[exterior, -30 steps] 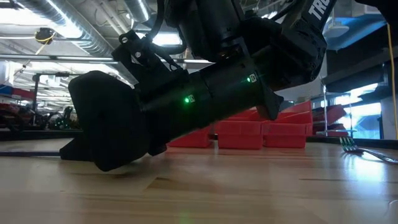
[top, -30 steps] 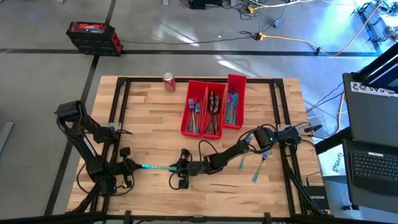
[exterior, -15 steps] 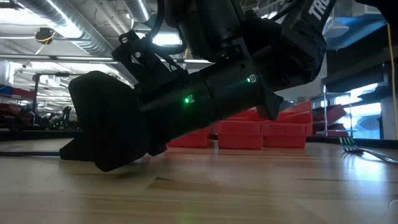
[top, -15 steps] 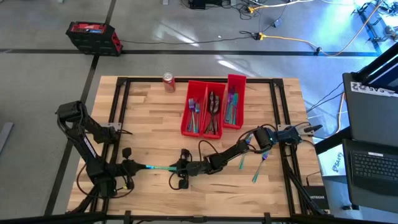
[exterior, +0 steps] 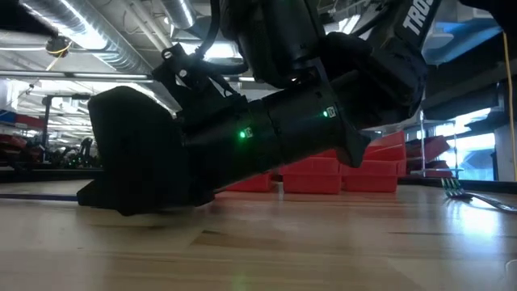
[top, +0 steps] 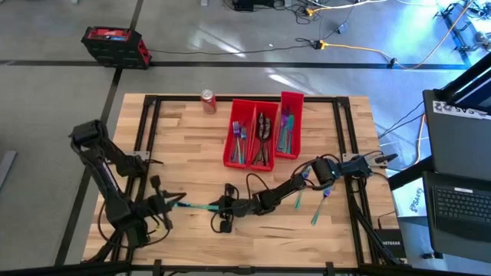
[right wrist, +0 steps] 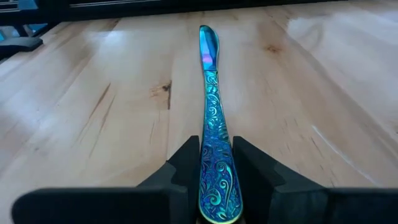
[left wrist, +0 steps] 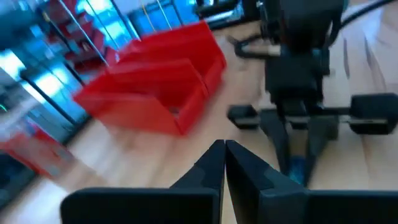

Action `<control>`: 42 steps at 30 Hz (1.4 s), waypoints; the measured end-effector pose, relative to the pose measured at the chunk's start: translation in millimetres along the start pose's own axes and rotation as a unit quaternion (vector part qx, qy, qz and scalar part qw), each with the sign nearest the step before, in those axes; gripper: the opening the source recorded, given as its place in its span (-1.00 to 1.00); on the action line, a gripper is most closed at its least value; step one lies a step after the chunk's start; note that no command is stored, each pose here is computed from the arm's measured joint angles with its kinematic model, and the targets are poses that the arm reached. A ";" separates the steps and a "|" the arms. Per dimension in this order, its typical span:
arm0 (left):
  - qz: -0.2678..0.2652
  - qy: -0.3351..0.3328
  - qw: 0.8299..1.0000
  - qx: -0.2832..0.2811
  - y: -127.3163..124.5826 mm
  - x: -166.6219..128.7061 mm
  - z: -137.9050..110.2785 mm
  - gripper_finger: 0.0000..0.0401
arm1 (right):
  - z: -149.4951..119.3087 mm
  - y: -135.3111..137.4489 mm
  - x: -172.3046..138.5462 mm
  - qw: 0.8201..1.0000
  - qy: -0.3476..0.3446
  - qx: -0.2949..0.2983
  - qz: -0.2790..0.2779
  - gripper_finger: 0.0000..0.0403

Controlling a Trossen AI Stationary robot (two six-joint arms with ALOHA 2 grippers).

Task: Sort silverware
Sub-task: Put the purple table knife into the right red bin

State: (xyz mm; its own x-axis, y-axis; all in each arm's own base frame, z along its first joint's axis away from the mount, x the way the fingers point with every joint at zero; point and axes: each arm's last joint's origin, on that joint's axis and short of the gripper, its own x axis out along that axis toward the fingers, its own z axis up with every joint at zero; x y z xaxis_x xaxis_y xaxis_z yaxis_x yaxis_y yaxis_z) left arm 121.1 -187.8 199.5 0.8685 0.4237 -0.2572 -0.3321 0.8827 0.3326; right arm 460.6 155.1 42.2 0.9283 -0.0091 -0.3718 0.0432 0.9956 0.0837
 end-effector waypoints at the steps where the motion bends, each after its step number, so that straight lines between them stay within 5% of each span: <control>1: 0.004 -0.004 1.000 0.010 1.7 -0.3 5.9 -1.00 | 1.9 0.3 -0.7 1.000 -0.001 0.000 -0.004 -0.71; 13: 0.022 -0.040 0.998 0.039 20.1 -2.8 34.6 -1.00 | 48.9 5.2 -18.6 1.000 -0.027 0.011 -0.010 -0.71; 27: -0.008 -0.093 0.991 0.096 22.9 -31.8 61.2 -1.00 | 88.5 0.6 -45.8 0.996 0.006 -0.005 -0.087 -0.71; 42: -0.119 -0.025 0.988 0.096 38.8 -43.5 56.0 -1.00 | 122.6 -10.2 -83.5 0.977 0.033 0.004 -0.211 -0.71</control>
State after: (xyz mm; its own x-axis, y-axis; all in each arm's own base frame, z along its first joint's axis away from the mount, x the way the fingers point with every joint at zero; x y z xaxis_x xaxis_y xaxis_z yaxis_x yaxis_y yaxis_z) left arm 91.0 -183.4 274.4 0.9321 0.1945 -0.3056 -0.0450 0.8993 0.4351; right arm 427.9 134.3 185.7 0.8021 -0.4114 -0.4330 0.4195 0.9041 -0.0819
